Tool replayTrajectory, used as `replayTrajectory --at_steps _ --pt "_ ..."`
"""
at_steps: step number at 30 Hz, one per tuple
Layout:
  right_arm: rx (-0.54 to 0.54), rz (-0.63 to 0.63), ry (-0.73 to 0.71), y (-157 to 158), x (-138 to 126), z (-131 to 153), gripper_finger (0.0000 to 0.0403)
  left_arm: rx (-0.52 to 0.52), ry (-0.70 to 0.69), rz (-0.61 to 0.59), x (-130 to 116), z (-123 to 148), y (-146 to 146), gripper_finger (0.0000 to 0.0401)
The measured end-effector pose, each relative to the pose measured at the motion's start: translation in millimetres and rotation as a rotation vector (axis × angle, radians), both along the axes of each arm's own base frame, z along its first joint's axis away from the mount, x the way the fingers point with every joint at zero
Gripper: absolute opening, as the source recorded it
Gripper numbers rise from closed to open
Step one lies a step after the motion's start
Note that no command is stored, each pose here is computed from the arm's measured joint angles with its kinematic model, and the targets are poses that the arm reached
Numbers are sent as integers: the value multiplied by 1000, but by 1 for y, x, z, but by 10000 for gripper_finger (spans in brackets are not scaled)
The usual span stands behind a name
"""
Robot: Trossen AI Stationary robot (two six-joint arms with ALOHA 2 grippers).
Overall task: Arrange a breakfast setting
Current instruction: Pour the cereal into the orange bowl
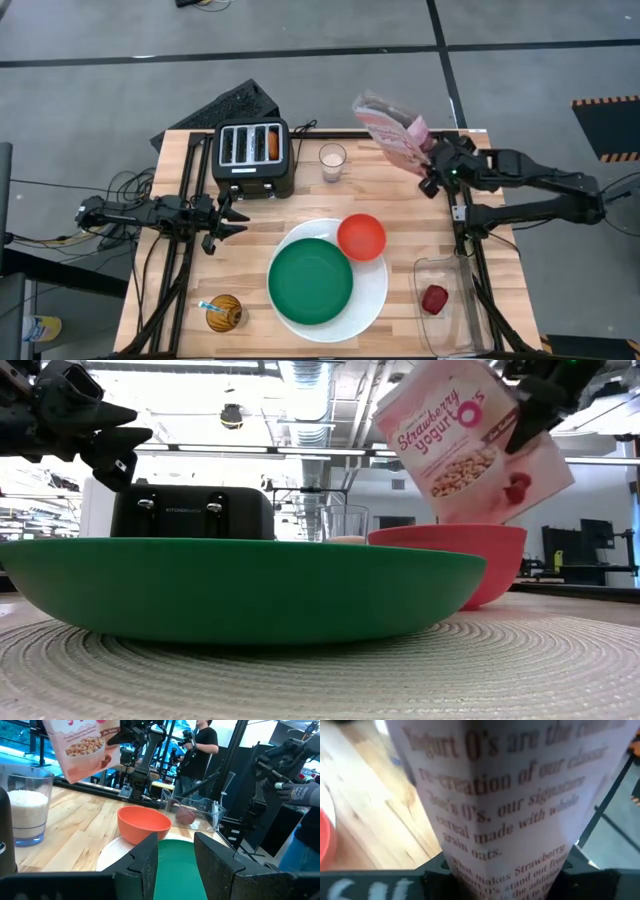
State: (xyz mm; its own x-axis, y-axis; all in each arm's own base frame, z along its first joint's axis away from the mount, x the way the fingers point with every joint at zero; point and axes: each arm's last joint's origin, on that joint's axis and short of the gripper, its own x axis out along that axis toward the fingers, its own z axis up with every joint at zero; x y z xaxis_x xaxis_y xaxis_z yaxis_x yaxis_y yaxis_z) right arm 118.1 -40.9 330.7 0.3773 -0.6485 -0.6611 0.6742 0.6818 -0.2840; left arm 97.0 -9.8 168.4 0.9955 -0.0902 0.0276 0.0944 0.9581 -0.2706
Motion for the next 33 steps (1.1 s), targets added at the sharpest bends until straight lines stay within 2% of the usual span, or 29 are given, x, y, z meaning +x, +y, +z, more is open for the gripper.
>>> replayTrajectory --at_steps 8,21,27,33 --pt "-37 146 163 4 -15 19 172 0 0 0 0 0 0 113" --pt "0 408 425 10 -32 24 172 0 0 0 0 0 0 113" --pt "50 528 487 12 -31 24 172 0 0 0 0 0 0 113" --pt "44 621 603 11 -23 24 172 0 0 0 0 0 0 113"
